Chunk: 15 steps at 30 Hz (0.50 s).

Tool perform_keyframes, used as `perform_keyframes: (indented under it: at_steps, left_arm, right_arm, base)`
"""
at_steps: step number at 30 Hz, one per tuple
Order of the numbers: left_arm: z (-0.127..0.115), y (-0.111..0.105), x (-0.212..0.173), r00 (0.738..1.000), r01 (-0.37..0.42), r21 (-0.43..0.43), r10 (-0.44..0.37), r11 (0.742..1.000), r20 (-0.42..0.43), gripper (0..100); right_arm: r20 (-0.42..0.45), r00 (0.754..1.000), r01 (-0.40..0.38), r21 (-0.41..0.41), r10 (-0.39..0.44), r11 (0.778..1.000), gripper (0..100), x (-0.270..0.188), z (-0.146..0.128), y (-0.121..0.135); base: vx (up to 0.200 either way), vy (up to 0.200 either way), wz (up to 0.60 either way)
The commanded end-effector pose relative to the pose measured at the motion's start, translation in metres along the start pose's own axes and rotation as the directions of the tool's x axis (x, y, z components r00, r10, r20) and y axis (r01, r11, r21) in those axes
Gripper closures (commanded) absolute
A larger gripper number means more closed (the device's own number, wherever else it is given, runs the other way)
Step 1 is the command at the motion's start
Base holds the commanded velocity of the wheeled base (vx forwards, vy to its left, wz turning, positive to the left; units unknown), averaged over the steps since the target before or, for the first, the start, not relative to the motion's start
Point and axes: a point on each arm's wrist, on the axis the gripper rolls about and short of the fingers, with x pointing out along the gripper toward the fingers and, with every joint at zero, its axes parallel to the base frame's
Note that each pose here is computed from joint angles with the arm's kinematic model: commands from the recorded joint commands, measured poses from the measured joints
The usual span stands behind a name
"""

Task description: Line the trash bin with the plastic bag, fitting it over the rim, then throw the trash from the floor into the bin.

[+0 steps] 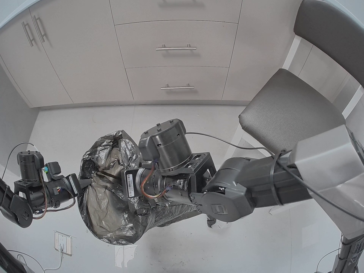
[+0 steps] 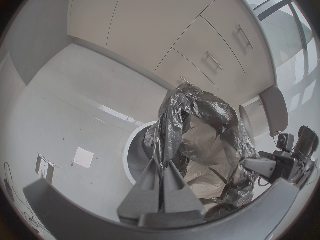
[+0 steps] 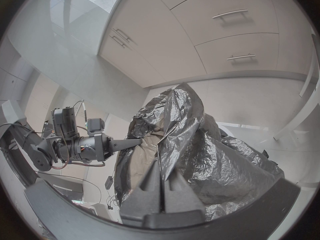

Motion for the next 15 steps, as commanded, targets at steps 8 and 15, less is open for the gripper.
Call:
perform_keyframes:
  at_steps: [8, 15]
  left_arm:
    - [-0.007, 0.027, 0.029, 0.999, -0.040, -0.031, 0.039, 0.999, -0.026, 100]
    - [-0.021, 0.043, 0.052, 0.998, -0.041, -0.031, 0.040, 0.999, -0.043, 100]
  right_arm:
    - [0.035, 0.998, 0.050, 0.014, -0.050, 0.999, 100, 0.026, -0.019, -0.012]
    - [0.029, 0.996, 0.086, 0.011, -0.086, 0.996, 100, 0.041, -0.037, -0.018]
  base:
    - [0.000, 0.000, 0.00]
    - [0.000, 0.000, 0.00]
